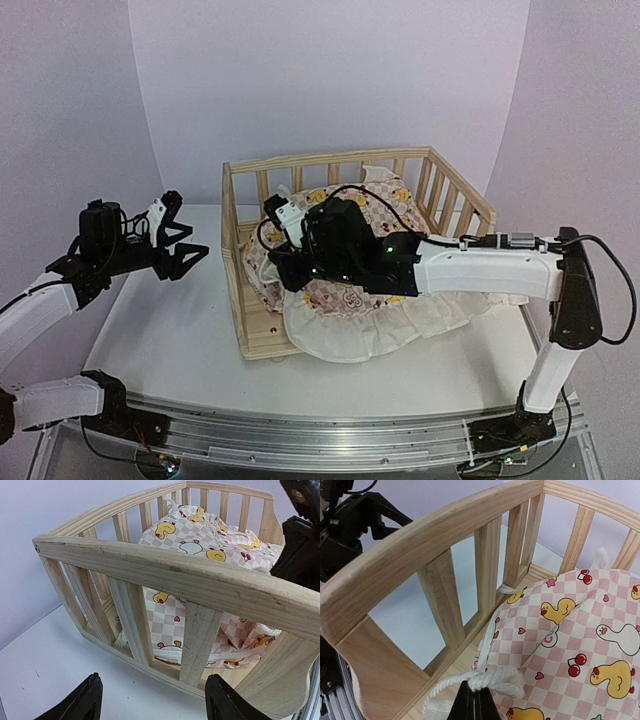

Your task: Set up the pet bed

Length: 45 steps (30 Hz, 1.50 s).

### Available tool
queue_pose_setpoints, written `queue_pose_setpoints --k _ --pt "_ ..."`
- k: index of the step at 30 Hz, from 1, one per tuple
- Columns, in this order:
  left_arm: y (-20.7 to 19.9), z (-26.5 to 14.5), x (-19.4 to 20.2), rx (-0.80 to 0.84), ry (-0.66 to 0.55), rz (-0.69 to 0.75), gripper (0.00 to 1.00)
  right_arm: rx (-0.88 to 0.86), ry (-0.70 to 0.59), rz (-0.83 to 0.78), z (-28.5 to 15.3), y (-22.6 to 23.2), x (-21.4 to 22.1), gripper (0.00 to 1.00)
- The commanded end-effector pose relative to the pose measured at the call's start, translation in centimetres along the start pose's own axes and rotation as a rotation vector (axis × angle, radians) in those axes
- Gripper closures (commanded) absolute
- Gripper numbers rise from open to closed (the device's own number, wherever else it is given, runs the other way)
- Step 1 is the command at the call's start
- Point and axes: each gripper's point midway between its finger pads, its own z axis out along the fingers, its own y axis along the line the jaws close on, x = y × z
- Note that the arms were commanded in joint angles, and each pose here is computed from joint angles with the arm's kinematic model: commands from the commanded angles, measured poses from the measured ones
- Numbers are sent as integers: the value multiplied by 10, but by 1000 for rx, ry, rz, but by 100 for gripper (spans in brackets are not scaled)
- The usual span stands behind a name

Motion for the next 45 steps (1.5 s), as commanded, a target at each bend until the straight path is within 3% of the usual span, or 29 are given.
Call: queue_pose_setpoints --k 1,5,7,10,16,19,22,26,32,36,42,45 --pt "4 -3 -26 0 -60 70 29 -48 90 104 -7 -7 24 100" --pt "3 -2 -21 -1 -51 72 29 103 161 221 -40 -48 73 99" --pt "2 -1 -18 7 -49 68 29 173 164 266 -53 -70 85 90" --pt "2 2 -18 16 -53 69 29 360 203 294 -73 -109 94 68" --pt "3 5 -18 23 -59 81 29 595 247 292 -119 -146 88 58" --pt "2 4 -17 23 -63 86 29 597 244 329 -130 -146 77 62" --pt "2 3 -18 18 -68 80 29 487 243 363 -113 -125 53 67" --pt "2 2 -21 12 -75 73 29 277 272 310 -77 -61 30 72" --pt "3 0 -21 2 -74 86 29 2 313 133 -52 43 20 68" --pt "3 0 -19 2 -75 78 29 151 359 166 -41 21 45 79" --pt "3 1 -18 3 -73 76 29 284 543 297 -24 14 94 83" --pt "1 1 -17 13 -72 61 29 319 569 332 -26 11 103 83"
